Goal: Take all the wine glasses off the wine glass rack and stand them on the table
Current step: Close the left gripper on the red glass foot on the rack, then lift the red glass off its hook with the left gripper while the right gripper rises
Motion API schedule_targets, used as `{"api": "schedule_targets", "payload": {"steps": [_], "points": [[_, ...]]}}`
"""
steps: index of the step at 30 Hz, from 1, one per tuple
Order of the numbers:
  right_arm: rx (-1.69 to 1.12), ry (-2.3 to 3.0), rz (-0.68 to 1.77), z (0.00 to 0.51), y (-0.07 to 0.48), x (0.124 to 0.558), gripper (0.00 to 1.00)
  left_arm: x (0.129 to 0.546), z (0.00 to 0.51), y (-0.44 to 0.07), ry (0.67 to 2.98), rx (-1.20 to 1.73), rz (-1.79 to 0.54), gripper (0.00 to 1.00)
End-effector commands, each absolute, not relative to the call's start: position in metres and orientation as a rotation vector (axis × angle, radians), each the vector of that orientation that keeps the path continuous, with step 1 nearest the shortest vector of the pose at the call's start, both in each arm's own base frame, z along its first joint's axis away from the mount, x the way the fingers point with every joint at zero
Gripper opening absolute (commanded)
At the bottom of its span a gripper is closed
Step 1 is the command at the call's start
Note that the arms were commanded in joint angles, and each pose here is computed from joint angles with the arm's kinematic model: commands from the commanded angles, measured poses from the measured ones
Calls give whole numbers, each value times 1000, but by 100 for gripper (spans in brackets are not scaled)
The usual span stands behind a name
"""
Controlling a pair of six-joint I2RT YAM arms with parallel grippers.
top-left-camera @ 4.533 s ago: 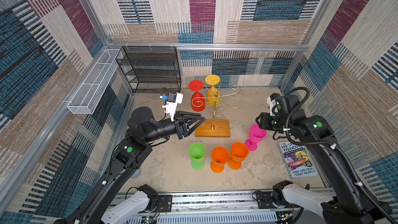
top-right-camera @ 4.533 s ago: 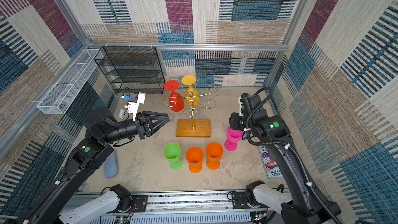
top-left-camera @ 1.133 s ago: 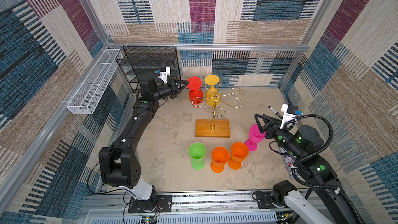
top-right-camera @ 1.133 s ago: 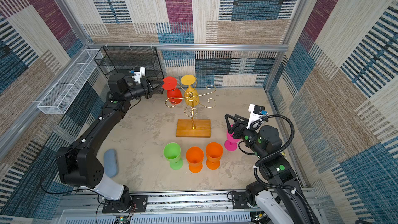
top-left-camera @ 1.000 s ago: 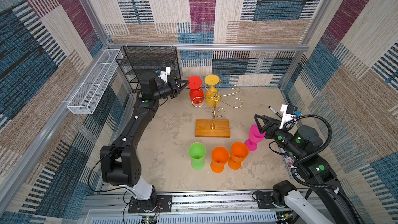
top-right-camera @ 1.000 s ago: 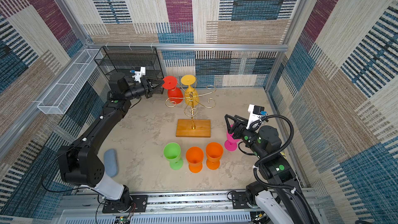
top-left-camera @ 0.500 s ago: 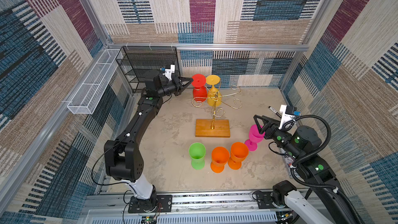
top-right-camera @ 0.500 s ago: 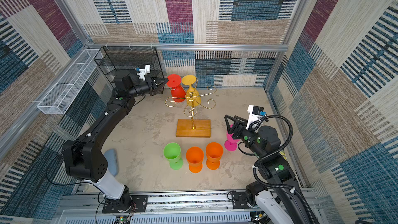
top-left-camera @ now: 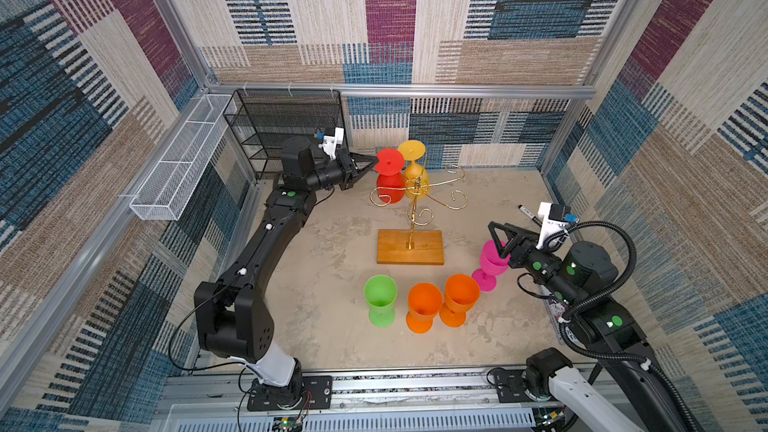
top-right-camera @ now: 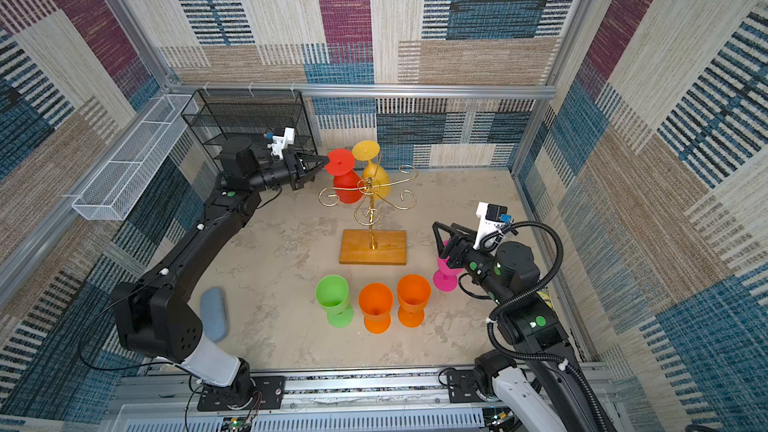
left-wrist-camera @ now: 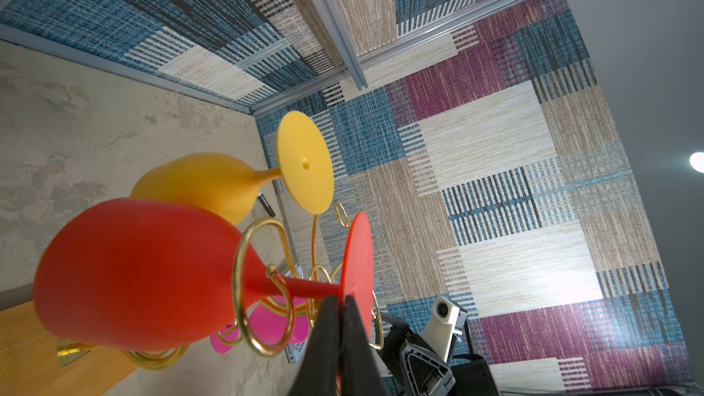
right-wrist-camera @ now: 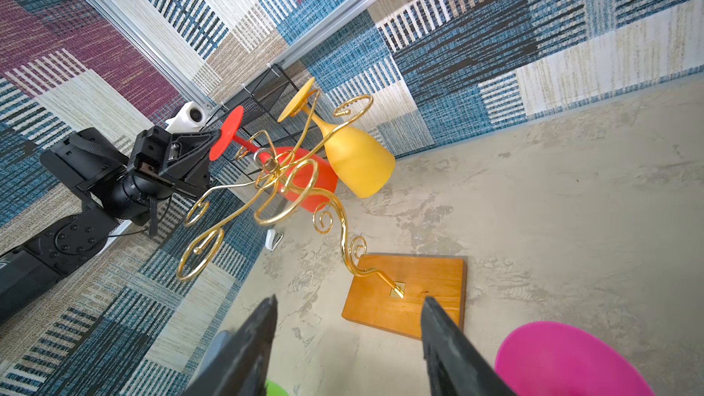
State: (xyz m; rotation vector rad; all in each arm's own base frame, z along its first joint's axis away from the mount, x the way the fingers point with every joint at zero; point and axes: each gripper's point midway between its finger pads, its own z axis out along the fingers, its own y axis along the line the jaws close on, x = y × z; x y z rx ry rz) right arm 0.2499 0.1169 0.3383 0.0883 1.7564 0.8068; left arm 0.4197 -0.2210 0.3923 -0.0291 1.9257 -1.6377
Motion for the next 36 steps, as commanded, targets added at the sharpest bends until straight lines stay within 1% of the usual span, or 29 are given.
{"api": "schedule_targets", "payload": {"steps": [1, 10, 15, 18, 24, 27, 31, 34, 36], "points": [[89, 1730, 816, 344, 117, 251, 62, 411, 390, -220, 1937, 16, -1607, 0], [93, 1735, 818, 341, 118, 252, 62, 396, 382, -216, 1977, 16, -1576, 0], [97, 1736, 815, 341, 117, 252, 62, 391, 382, -205, 1973, -9, -1551, 0], [99, 1736, 817, 340, 117, 251, 61, 389, 383, -192, 1961, -36, -1531, 0], [101, 1731, 814, 340, 115, 250, 62, 385, 393, -149, 1900, -121, -1485, 0], [98, 1726, 814, 342, 115, 248, 62, 377, 407, -122, 1846, -156, -1455, 0], [87, 1698, 818, 348, 114, 245, 62, 353, 440, -96, 1743, -162, -1385, 0], [38, 1638, 844, 361, 118, 239, 61, 326, 478, -97, 1646, -97, -1366, 0], [-26, 1573, 882, 376, 124, 231, 61, 306, 505, -100, 1567, -49, -1394, 0]]}}
